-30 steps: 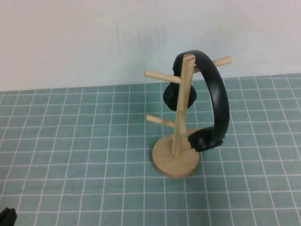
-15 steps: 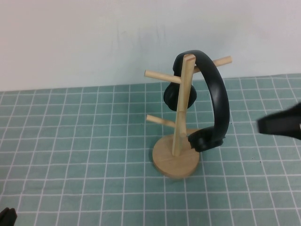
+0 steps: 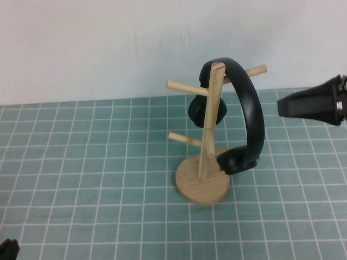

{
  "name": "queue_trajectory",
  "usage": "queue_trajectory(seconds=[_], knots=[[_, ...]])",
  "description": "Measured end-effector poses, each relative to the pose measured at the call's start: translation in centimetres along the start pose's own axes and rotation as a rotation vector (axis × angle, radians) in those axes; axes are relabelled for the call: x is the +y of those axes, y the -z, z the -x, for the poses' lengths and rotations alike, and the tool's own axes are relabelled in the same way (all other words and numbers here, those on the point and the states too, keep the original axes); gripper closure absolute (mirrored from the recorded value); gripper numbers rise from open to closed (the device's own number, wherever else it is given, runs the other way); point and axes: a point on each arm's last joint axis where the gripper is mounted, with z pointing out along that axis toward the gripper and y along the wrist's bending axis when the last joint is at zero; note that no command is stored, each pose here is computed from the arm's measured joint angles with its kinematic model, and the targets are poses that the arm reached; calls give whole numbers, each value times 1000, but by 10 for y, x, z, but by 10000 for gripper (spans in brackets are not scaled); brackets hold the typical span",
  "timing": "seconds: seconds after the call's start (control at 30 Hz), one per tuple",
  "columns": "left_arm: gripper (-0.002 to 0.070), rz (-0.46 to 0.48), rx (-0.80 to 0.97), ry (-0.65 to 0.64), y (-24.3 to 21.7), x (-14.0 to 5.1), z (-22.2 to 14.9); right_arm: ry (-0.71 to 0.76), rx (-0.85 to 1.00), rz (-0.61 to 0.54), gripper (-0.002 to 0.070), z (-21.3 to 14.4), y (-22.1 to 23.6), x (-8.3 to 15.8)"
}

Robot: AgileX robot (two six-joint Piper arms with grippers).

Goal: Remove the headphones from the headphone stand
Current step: Pick up the headphones from the headphone stand

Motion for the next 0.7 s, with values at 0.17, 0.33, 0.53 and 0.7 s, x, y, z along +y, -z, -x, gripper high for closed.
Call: queue_trajectory(seconds=[0.17, 0.33, 0.53, 0.7], knots=[[680, 0, 0, 0, 0, 0, 0, -24, -5, -2, 114, 6, 2, 2], [680, 0, 0, 0, 0, 0, 0, -35, 15, -1, 92, 5, 0, -3], [680, 0, 0, 0, 0, 0, 0, -60, 41, 12, 106, 0, -11, -21], [680, 0, 0, 0, 0, 0, 0, -92, 18, 42, 108, -1, -21, -36]])
